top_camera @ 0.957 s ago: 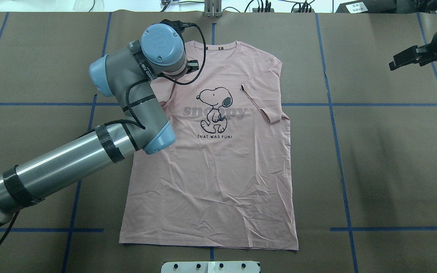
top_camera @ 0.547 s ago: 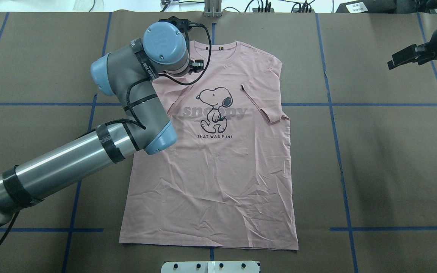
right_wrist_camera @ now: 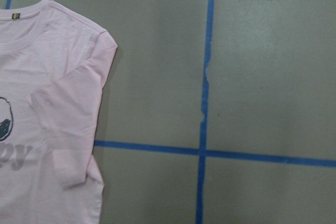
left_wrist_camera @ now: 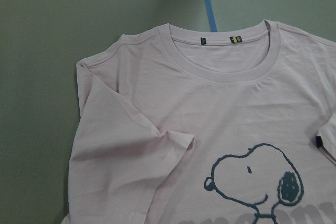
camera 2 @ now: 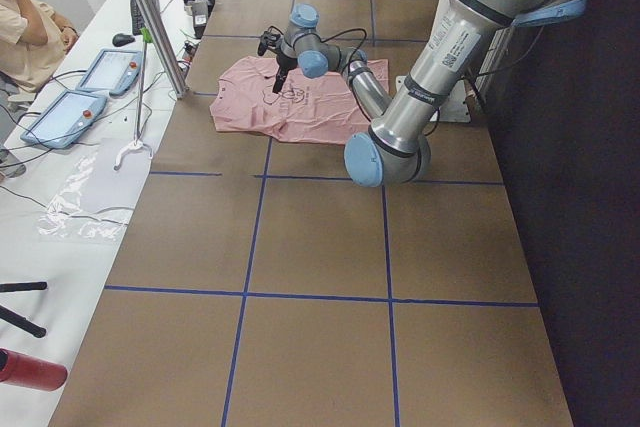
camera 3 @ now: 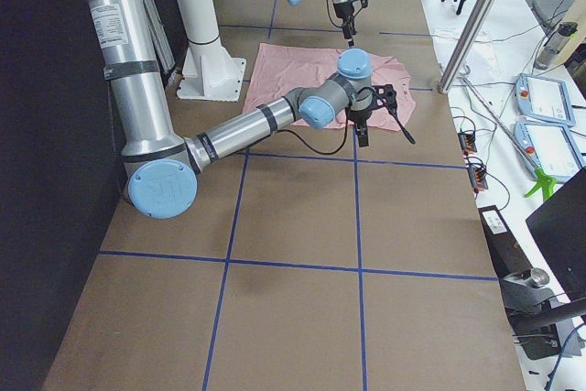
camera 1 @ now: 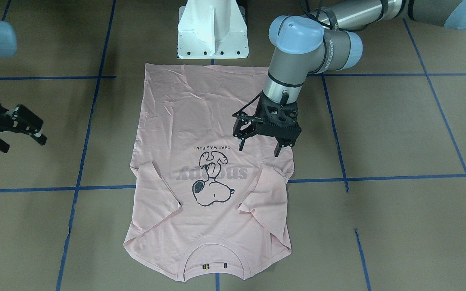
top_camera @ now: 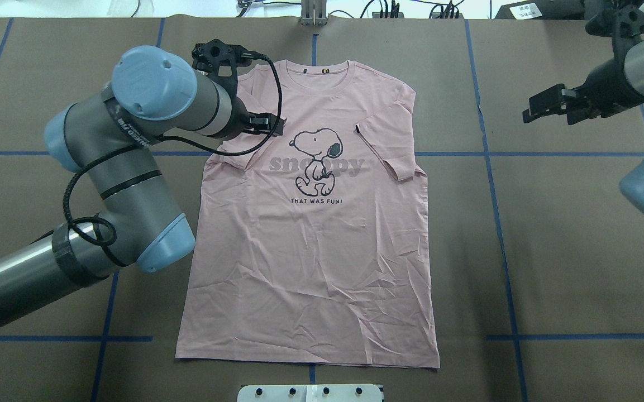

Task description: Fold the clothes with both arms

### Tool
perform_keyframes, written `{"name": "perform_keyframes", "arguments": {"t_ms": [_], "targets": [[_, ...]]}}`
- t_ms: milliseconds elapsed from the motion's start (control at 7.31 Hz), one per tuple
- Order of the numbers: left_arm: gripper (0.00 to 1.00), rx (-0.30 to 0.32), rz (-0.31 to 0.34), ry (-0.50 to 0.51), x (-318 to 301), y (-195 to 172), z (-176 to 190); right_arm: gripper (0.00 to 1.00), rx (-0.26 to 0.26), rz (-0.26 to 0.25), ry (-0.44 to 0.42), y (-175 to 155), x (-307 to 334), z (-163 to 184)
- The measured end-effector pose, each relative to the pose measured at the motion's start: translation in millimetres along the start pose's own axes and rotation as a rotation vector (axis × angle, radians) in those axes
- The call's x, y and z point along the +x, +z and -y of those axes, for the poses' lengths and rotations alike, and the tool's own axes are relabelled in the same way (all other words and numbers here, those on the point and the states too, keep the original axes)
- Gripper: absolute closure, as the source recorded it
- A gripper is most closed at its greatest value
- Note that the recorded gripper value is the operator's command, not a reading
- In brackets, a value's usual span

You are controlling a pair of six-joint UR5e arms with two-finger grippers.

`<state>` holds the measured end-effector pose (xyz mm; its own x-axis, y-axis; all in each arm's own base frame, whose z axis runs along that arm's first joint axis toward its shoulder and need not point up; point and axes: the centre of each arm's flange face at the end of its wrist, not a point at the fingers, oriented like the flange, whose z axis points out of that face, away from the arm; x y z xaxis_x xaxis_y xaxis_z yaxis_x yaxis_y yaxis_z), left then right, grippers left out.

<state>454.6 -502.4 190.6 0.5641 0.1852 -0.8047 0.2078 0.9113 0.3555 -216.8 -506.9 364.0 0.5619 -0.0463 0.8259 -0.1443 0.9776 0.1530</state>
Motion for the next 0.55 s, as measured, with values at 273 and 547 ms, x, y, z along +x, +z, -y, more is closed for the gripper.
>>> {"name": "perform_keyframes", "arguments": {"t_ms": [273, 547], "targets": [[0.0, -0.016, -0.058, 0.015, -12.7, -38.7, -49.3, 0.0, 0.008, 0.011, 0.102, 14.9, -72.3, -89.1], [0.0, -0.06, -0.09, -0.009, -17.0, -57.7, -101.8, 0.07, 0.043, 0.012, 0.209, 41.0, -137.2, -185.1]]}}
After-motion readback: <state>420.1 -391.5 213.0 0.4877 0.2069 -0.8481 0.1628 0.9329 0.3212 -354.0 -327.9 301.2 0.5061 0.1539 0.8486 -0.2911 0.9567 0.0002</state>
